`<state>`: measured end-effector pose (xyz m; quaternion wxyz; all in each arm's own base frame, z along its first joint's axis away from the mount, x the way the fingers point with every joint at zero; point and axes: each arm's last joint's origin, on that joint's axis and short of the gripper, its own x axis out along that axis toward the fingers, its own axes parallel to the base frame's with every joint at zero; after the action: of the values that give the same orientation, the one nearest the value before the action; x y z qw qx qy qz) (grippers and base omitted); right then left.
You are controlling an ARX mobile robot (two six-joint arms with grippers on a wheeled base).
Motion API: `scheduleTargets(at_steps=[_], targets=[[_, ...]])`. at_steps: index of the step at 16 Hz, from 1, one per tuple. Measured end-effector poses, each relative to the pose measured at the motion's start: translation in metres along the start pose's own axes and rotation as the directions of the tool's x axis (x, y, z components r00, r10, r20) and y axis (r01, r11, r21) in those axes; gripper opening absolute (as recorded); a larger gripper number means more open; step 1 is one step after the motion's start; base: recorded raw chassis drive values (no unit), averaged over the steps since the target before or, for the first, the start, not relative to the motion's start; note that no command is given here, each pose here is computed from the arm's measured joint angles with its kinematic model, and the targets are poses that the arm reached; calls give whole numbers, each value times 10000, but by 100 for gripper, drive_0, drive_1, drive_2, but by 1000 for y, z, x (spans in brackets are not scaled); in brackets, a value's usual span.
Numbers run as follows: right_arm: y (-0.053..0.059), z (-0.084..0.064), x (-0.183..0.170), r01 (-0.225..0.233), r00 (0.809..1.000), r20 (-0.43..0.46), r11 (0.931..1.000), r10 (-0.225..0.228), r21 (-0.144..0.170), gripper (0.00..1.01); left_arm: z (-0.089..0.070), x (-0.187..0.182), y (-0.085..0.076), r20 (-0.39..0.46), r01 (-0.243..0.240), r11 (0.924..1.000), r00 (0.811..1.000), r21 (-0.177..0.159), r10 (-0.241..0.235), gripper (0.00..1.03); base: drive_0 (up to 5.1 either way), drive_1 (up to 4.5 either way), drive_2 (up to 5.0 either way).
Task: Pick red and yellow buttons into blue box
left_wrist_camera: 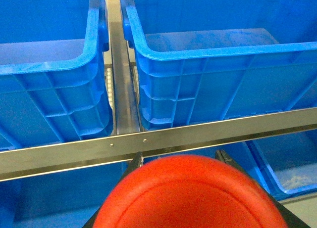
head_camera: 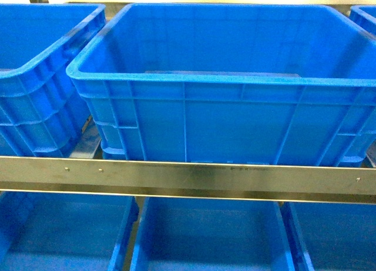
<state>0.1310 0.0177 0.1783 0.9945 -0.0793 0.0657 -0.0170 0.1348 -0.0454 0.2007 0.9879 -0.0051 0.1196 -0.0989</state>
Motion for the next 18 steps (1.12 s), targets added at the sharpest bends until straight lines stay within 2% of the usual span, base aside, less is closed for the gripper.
scheduleTargets(at_steps=[6,15,18], targets=[[0,1,0,7,10000,52,10000,-7,12,34,1,-1,0,79,6,10000,10000,-12,-6,34,1,422,-419],[0,0,0,-31,10000,-3,10000,31,1,34,1,0,0,62,-33,10000,10000,-16,34,34,0,0,0],[3,1,2,-469,9988,-126,9989,469,-67,34,1,0,0,62,-33,10000,10000,-16,34,34,0,0,0]])
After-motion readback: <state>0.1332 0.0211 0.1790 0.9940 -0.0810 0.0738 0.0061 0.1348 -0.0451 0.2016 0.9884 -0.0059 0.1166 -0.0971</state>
